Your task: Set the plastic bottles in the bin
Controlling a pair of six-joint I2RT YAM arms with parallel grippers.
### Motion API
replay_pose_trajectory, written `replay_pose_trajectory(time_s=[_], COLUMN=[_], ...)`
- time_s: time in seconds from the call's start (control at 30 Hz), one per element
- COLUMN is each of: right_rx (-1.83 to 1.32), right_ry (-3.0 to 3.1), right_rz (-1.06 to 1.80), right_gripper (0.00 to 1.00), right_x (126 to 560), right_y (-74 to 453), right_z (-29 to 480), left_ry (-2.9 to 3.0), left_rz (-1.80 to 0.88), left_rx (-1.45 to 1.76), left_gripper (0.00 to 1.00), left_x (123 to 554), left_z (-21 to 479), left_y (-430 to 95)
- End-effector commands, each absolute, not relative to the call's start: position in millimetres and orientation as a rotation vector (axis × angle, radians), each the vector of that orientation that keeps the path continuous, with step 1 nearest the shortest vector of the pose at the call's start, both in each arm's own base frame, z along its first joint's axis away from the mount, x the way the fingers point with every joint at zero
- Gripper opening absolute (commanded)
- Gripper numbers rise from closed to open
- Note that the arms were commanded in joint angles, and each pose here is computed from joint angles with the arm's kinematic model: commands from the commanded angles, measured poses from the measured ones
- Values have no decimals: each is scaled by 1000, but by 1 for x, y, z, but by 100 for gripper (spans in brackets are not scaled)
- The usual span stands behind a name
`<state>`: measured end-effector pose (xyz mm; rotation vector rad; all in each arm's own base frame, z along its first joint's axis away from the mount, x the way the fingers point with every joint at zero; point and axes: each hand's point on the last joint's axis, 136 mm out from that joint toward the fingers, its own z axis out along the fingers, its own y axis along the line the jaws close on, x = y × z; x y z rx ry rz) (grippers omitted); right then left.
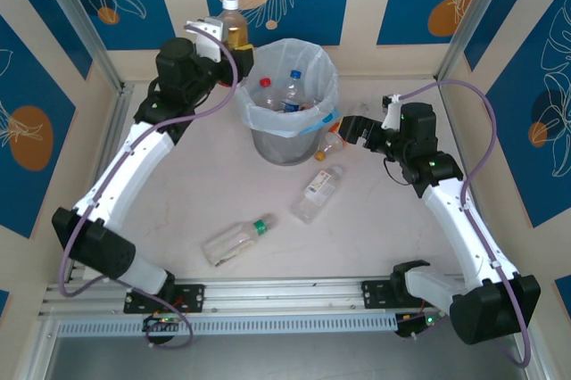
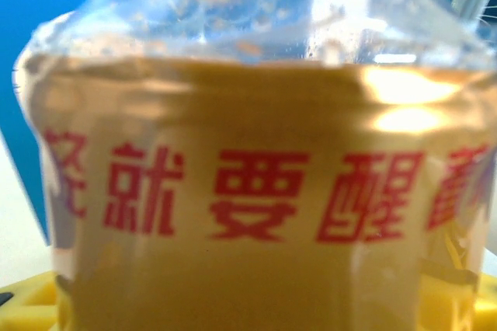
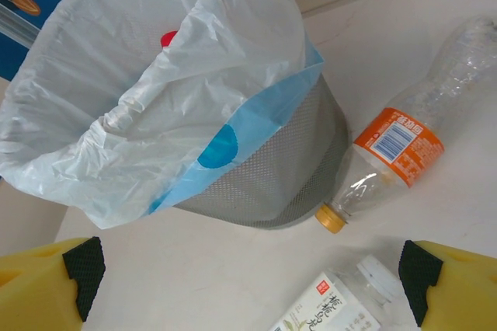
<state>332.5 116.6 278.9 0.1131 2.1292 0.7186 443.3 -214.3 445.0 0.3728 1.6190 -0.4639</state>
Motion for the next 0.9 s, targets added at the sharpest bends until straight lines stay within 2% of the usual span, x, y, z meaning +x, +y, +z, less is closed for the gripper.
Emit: replay_pose_trajectory(time_s=[0.0,0.33,0.57,0.67,0.87], right_rx=[95,110,125,129,138], right_ry=[2109,2126,2128,2135,2142], right_rz=[664,614,588,584,580], right_gripper=[100,99,100,100,100], right_x=[328,323,318,317,318], right_y=[111,104,99,99,98], right_z=[294,292,292,290,287], left_ry=[1556,1658,1711,1735,1766], left_rz=[-547,-717,-687,-685,-698], left_rx=[479,557,736,815,902], left_gripper=[59,59,61,66,85], left_x=[445,464,462,456,444], left_z=[458,413,367,352,337], left_y=[-237,-282,-307,-315,-320])
